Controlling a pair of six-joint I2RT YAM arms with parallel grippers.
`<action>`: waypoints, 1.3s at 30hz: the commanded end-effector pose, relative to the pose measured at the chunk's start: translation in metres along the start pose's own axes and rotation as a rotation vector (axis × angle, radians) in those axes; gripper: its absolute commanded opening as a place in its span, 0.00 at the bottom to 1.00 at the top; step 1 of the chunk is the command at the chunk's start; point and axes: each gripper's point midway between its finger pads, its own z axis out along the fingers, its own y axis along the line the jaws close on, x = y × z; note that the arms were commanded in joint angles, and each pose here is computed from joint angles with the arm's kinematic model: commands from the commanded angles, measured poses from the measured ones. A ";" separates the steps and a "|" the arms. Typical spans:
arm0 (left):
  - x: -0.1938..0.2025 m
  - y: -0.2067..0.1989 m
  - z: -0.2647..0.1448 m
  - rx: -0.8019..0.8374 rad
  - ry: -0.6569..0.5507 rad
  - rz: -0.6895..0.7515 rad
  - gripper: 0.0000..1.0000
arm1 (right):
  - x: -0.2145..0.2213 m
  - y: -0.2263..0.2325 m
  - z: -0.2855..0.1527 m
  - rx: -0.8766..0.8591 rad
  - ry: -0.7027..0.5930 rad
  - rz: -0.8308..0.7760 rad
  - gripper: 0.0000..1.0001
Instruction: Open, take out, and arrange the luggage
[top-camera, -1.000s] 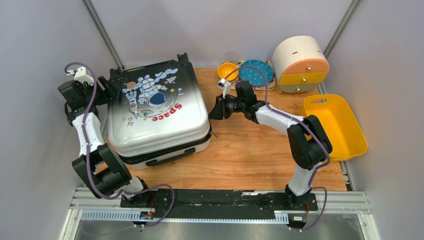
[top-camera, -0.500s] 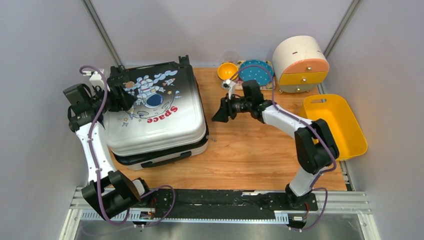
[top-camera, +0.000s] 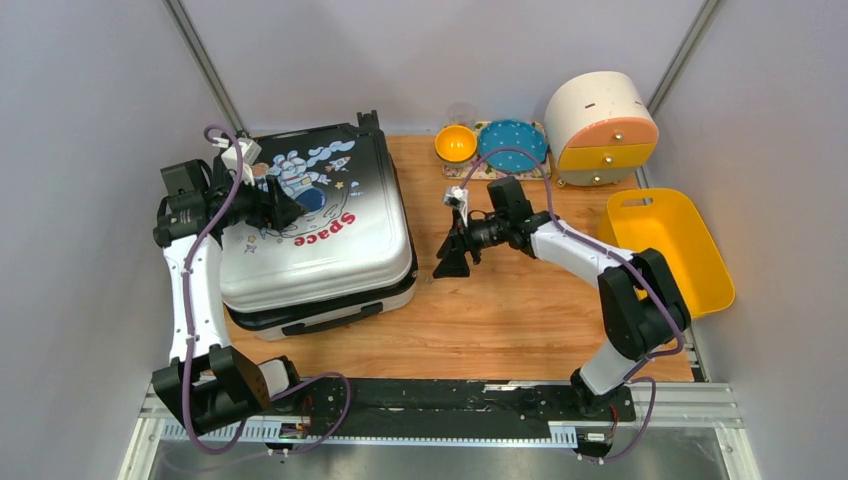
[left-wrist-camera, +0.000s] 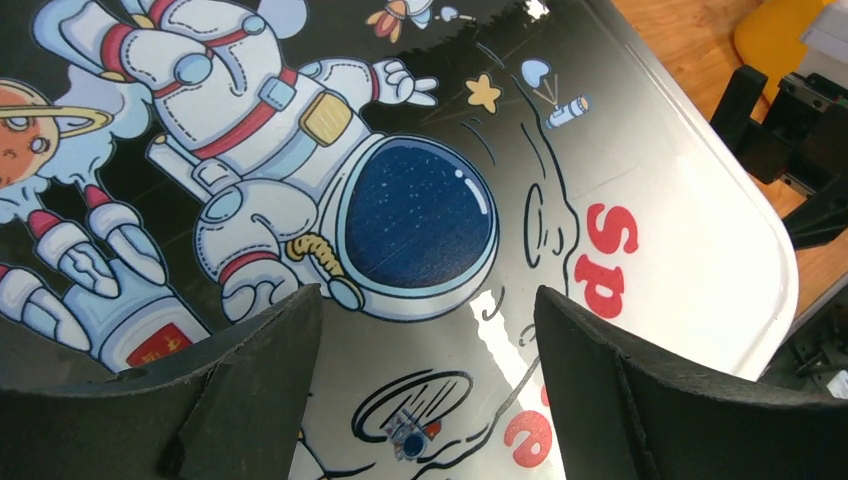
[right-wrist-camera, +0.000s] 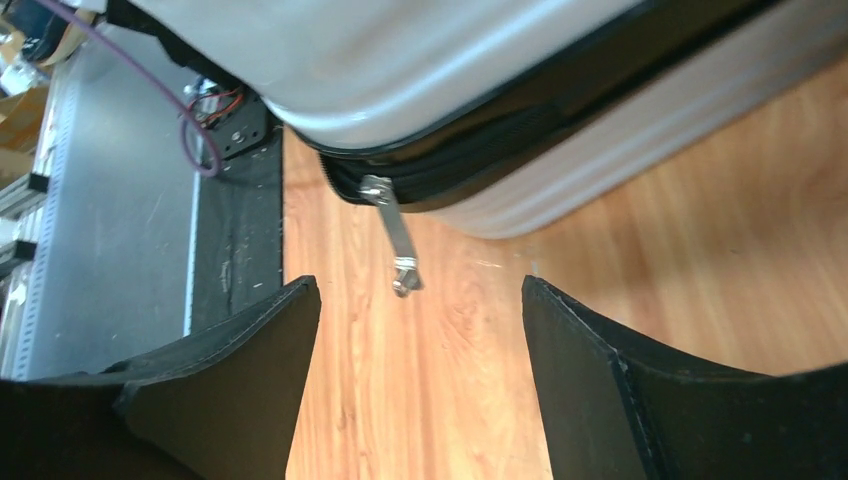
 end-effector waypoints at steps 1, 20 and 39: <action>-0.006 -0.003 -0.001 -0.004 0.006 0.054 0.85 | -0.004 0.018 0.016 -0.097 -0.014 -0.093 0.77; 0.013 -0.010 -0.002 0.000 0.015 0.067 0.84 | 0.022 0.015 0.055 -0.054 0.062 -0.078 0.35; 0.034 0.017 0.009 -0.079 0.078 -0.015 0.81 | -0.030 -0.106 0.004 0.567 -0.010 -0.058 0.00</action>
